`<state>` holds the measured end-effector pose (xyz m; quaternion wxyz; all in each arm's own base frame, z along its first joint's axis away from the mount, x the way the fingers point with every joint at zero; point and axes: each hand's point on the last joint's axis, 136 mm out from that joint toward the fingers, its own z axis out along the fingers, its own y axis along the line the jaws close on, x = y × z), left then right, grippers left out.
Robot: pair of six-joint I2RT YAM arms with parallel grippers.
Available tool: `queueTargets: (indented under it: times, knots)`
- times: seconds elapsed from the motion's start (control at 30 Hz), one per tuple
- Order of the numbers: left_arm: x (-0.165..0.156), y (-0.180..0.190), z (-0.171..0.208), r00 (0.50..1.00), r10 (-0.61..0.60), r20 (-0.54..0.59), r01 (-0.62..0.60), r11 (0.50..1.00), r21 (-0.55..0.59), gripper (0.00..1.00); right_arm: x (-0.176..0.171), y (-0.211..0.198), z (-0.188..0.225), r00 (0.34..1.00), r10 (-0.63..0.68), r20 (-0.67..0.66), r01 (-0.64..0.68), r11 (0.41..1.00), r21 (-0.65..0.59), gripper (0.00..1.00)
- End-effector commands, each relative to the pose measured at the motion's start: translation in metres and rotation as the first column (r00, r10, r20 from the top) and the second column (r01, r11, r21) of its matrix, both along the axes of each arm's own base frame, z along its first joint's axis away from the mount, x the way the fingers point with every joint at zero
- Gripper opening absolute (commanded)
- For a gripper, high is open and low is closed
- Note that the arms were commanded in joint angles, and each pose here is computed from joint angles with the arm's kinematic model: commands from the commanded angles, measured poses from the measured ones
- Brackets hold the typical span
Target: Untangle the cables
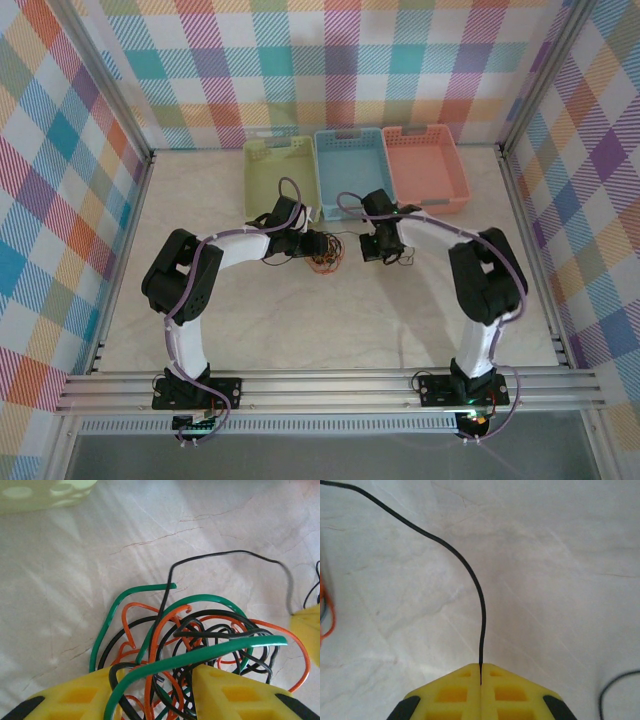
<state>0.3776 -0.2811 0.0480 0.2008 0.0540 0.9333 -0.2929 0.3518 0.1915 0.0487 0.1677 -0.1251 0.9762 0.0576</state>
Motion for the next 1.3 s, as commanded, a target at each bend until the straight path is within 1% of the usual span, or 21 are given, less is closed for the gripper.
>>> queueTargets:
  times: [0.0,0.07,0.17,0.27,0.33,0.4,0.43,0.5,0.57,0.63,0.73,0.83,0.9,1.0,1.13,1.2,1.27]
  knots:
    - [0.002,0.001,-0.001,1.000,0.007,-0.003,-0.007,1.000,0.013,0.40,0.016,-0.003,0.049,0.979,-0.034,0.200,0.026,0.999,0.043,0.00]
    - [0.002,0.002,-0.001,1.000,0.011,-0.003,-0.011,1.000,0.018,0.40,0.016,-0.016,0.070,0.954,-0.074,0.291,0.065,0.997,0.040,0.00]
    - [0.002,0.003,-0.004,1.000,0.015,-0.011,-0.014,1.000,0.024,0.40,0.016,-0.044,0.096,0.892,-0.183,0.414,0.172,0.983,0.063,0.00]
    - [0.003,0.003,-0.004,1.000,0.016,-0.013,-0.016,1.000,0.027,0.40,0.013,-0.076,0.111,0.828,-0.315,0.464,0.290,0.949,0.128,0.00]
    - [0.003,0.003,-0.004,1.000,0.017,-0.014,-0.016,1.000,0.027,0.40,0.010,-0.098,0.119,0.777,-0.398,0.488,0.362,0.916,0.172,0.00]
    - [0.002,0.003,-0.004,1.000,0.015,-0.013,-0.014,1.000,0.025,0.40,0.005,-0.120,0.128,0.706,-0.489,0.512,0.422,0.871,0.250,0.00]
    - [0.003,0.003,-0.004,1.000,0.016,-0.014,-0.016,1.000,0.025,0.40,0.002,-0.130,0.131,0.671,-0.532,0.516,0.444,0.846,0.294,0.00]
    - [0.002,0.003,-0.004,1.000,0.014,-0.014,-0.014,1.000,0.023,0.40,-0.005,-0.154,0.133,0.603,-0.629,0.491,0.497,0.777,0.386,0.00]
    - [0.003,0.004,-0.004,1.000,0.017,-0.015,-0.017,1.000,0.026,0.40,-0.011,-0.169,0.137,0.557,-0.685,0.469,0.523,0.728,0.443,0.00]
    - [0.003,0.004,-0.004,1.000,0.017,-0.015,-0.017,1.000,0.027,0.40,-0.016,-0.182,0.143,0.523,-0.712,0.468,0.544,0.702,0.460,0.00]
    - [0.003,0.003,-0.004,1.000,0.016,-0.015,-0.016,1.000,0.026,0.39,-0.020,-0.190,0.152,0.505,-0.728,0.463,0.547,0.685,0.481,0.00]
    - [0.002,0.003,-0.005,1.000,0.015,-0.020,-0.014,1.000,0.027,0.39,-0.019,-0.186,0.160,0.522,-0.717,0.462,0.507,0.696,0.508,0.00]
    - [0.003,0.003,-0.006,1.000,0.016,-0.021,-0.016,0.999,0.029,0.38,-0.017,-0.180,0.162,0.545,-0.703,0.458,0.483,0.709,0.514,0.00]
    - [0.003,0.003,-0.006,1.000,0.016,-0.022,-0.016,0.999,0.031,0.38,-0.018,-0.183,0.169,0.535,-0.704,0.468,0.486,0.709,0.511,0.00]
    - [0.003,0.003,-0.007,0.999,0.015,-0.029,-0.014,0.999,0.033,0.34,-0.022,-0.187,0.199,0.508,-0.695,0.509,0.454,0.718,0.527,0.00]
    - [0.003,0.004,-0.009,0.999,0.016,-0.034,-0.015,0.999,0.035,0.33,-0.024,-0.183,0.218,0.517,-0.679,0.522,0.413,0.731,0.543,0.00]
    - [0.004,0.004,-0.009,0.999,0.018,-0.036,-0.017,0.999,0.037,0.31,-0.027,-0.173,0.240,0.531,-0.658,0.534,0.341,0.743,0.576,0.00]
